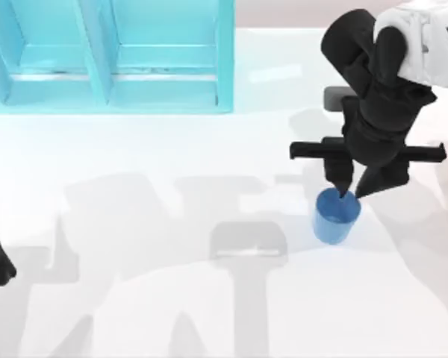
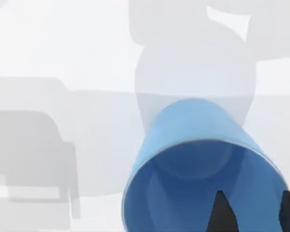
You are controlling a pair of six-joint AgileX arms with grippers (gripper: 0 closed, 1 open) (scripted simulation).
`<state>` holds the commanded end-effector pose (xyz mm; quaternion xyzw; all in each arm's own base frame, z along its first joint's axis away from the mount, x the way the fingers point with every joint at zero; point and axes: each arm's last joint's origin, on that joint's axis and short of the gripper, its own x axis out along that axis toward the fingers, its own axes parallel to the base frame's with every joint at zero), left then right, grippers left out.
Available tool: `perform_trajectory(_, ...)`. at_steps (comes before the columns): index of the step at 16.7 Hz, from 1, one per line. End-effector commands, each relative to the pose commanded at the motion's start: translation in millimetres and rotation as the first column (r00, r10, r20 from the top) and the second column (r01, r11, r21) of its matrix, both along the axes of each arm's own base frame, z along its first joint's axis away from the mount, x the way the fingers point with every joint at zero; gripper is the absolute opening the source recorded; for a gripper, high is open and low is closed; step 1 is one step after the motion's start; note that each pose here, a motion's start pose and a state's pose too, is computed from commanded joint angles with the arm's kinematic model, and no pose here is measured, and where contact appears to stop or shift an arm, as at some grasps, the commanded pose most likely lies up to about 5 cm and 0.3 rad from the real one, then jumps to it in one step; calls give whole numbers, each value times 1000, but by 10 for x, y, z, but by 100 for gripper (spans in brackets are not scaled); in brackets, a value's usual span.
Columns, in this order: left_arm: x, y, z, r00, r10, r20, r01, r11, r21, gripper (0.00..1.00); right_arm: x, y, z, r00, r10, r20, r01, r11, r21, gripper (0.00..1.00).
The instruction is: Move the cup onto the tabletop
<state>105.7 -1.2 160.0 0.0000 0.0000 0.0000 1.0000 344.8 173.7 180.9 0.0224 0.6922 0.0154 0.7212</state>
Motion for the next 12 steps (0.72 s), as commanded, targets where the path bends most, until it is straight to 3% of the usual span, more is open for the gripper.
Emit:
perform_trajectory(6,0,0,0,1000,0,0,0,1000,0,100,0,0,0,1000,0,0,0,1000,0,98)
perform_trajectory(12,0,0,0,1000,0,0,0,1000,0,100,0,0,0,1000,0,0,0,1000,0,100)
